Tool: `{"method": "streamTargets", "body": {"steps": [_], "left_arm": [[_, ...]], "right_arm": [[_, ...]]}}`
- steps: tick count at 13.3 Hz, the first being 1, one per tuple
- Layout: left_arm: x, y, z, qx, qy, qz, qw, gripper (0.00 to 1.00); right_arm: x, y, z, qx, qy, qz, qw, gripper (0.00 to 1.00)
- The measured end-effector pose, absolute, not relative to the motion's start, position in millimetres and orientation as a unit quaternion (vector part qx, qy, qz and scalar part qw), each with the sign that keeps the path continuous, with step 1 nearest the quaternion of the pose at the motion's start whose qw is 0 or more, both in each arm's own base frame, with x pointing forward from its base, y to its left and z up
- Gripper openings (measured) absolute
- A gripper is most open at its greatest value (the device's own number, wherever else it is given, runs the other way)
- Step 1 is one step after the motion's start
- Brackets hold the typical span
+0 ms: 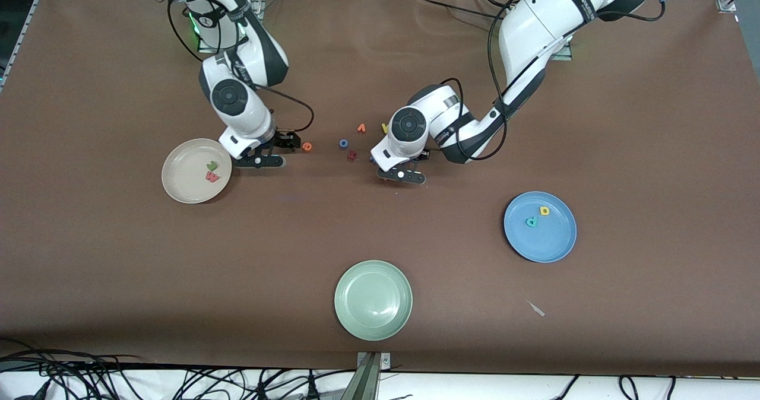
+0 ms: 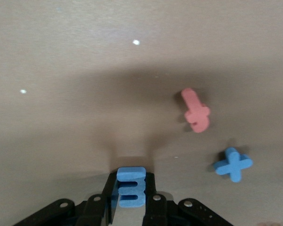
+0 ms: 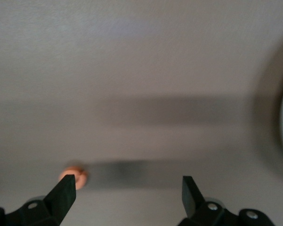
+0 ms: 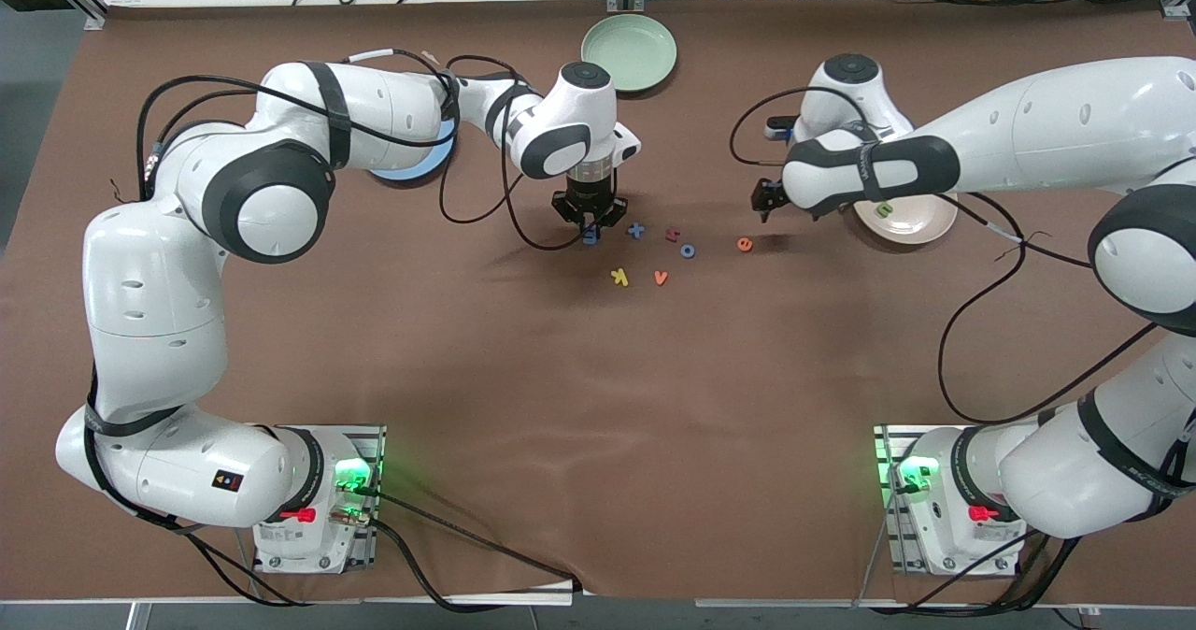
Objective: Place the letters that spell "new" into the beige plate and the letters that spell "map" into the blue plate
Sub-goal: 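Grasp the blue 3 with the left gripper while the right gripper reaches the e, then carry the 3 to the blue plate while the right gripper grasps the e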
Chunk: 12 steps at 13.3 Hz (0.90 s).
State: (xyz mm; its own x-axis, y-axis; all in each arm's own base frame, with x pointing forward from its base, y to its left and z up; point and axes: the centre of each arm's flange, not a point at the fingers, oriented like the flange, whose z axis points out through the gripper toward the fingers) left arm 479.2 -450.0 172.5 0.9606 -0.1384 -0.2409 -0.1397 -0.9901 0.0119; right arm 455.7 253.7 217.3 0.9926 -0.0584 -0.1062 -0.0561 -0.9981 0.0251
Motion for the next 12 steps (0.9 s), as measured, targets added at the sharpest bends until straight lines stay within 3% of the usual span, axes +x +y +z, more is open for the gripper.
{"method": "streamTargets", "body": {"steps": [7, 12], "left_arm": [[544.3, -354.9, 247.2, -0.985, 0.086, 0.134, 0.06, 0.27], [613.4, -253.1, 281.4, -0.982, 0.133, 0.074, 0.11, 0.27]], "right_arm": [[426.0, 273.5, 204.2, 0.994, -0.102, -0.019, -0.016, 1.0], [410.4, 287.2, 185.0, 0.995, -0.097, -0.027, -0.015, 1.0]]}}
